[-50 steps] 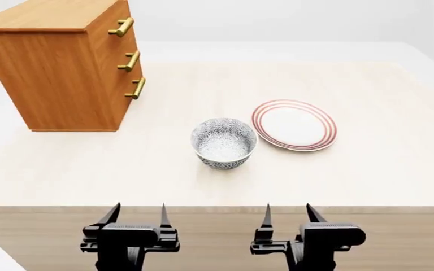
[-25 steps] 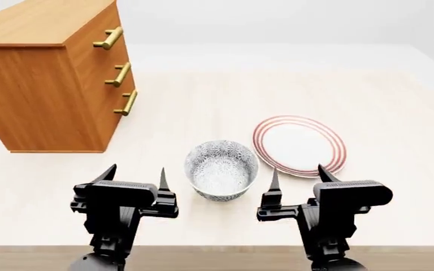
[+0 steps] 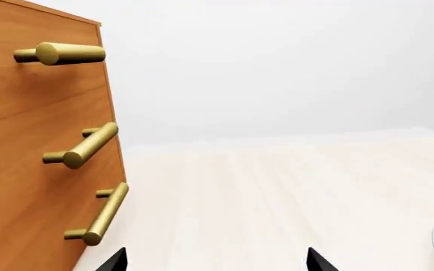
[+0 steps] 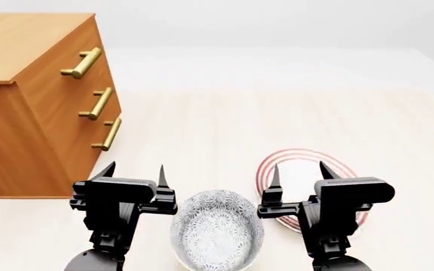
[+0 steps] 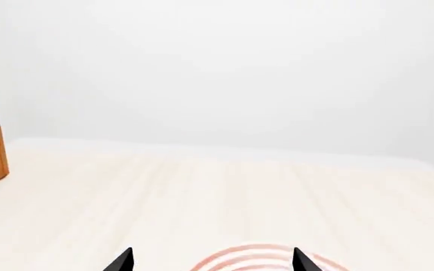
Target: Open the bottom drawer of the cabinet.
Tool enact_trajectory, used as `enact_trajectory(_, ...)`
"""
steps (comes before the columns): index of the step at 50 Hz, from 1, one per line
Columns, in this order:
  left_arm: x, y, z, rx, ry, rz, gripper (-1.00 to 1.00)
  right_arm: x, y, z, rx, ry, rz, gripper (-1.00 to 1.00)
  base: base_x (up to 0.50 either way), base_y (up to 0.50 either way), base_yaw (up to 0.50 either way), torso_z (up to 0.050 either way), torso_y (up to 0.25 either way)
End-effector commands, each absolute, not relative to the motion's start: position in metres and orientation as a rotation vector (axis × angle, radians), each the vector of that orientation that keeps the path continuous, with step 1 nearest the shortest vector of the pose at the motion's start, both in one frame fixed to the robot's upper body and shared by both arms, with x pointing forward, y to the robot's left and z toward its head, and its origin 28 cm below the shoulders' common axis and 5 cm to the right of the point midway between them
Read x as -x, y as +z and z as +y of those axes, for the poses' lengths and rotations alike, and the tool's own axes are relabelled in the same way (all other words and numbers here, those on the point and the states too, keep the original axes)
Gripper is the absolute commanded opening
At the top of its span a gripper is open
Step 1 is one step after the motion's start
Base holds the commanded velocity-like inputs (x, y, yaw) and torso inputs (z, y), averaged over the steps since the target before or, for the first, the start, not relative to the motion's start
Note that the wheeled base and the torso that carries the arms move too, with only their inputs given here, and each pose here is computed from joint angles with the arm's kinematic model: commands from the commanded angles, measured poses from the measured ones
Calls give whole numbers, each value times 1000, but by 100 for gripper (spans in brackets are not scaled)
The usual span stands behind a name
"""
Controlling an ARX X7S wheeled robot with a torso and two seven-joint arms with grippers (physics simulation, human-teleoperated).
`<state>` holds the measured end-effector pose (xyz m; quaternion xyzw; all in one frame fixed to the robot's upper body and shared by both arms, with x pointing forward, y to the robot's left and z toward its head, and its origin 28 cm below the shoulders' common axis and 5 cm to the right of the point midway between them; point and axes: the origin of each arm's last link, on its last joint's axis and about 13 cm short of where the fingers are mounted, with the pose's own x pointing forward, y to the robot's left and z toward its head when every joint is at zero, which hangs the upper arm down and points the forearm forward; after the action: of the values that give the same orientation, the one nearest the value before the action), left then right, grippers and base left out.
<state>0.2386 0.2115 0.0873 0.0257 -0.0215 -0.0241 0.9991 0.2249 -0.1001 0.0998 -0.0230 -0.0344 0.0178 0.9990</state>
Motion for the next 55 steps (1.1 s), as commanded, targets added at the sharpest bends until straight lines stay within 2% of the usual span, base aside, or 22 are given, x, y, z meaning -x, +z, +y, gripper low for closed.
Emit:
enact_trajectory(1,-239,86,212,-52,-44,-40,100,-226,99,-100,45,36,-68,100,500,0,0,0,0)
enact_trajectory(14,-239,86,212,-49,-42,-37,100,-225,99,-99,49,29,-71,100,476,0,0,0,1)
enact_trajectory(26,-239,93,211,-73,-27,-37,100,-225,98,-100,58,21,-74,100,0,0,0,0,0)
enact_trajectory(29,-242,104,211,-183,-22,-65,100,-225,98,-100,61,22,-74,100,0,0,0,0,0)
enact_trajectory(36,-261,126,217,-291,-27,-90,100,-226,98,-100,63,24,-76,100,0,0,0,0,0)
enact_trajectory(40,-272,124,221,-430,8,34,100,-226,99,-100,62,23,-79,100,0,0,0,0,0)
enact_trajectory(44,-281,112,223,-549,52,78,100,-226,99,-101,61,22,-81,100,0,0,0,0,0)
enact_trajectory(55,-292,93,228,-643,75,146,100,-226,100,-101,53,20,-87,100,0,0,0,0,0)
